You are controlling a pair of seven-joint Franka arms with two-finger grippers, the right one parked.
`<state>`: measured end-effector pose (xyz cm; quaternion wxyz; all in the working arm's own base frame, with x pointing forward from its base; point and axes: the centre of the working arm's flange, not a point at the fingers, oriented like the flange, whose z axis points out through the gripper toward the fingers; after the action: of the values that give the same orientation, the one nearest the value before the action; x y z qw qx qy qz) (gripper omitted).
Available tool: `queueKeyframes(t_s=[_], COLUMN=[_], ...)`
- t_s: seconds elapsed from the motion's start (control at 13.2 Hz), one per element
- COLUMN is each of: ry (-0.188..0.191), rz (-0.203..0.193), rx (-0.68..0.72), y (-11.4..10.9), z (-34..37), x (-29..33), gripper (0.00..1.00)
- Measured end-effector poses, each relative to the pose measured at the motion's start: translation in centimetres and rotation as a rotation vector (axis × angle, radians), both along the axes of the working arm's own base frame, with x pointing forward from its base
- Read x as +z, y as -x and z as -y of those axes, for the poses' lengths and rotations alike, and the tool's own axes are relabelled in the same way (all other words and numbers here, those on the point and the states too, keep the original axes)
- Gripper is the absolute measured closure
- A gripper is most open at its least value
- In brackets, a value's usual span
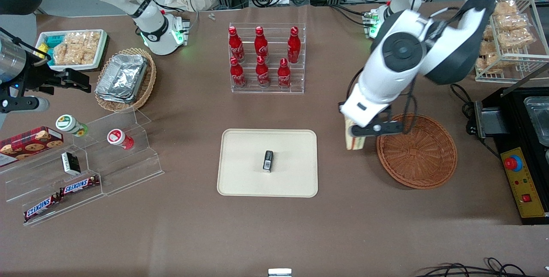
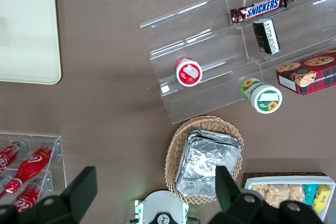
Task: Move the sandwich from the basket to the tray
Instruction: 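Lift the sandwich and carry it with the left gripper to the white tray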
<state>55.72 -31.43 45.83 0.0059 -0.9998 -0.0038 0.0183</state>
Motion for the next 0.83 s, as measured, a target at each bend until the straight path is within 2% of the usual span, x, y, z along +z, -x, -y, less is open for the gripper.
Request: queueKeyframes(t_s=[0.15, 0.3, 0.45, 0.61, 0.83], ry=[0.005, 0.011, -0.016, -0.039, -0.049], rz=[0.009, 0.001, -0.007, 0.000, 0.017], rx=[-0.062, -0.095, -0.107, -0.080, -0.039], y=[-0.4, -0.6, -0.6, -0.6, -0.9], z=[2.6, 4.5, 5.9, 7.9, 10.1], x=[-4.0, -8.5, -12.6, -15.8, -18.1], gripper=[0.85, 0.85, 0.85, 0.85, 0.85])
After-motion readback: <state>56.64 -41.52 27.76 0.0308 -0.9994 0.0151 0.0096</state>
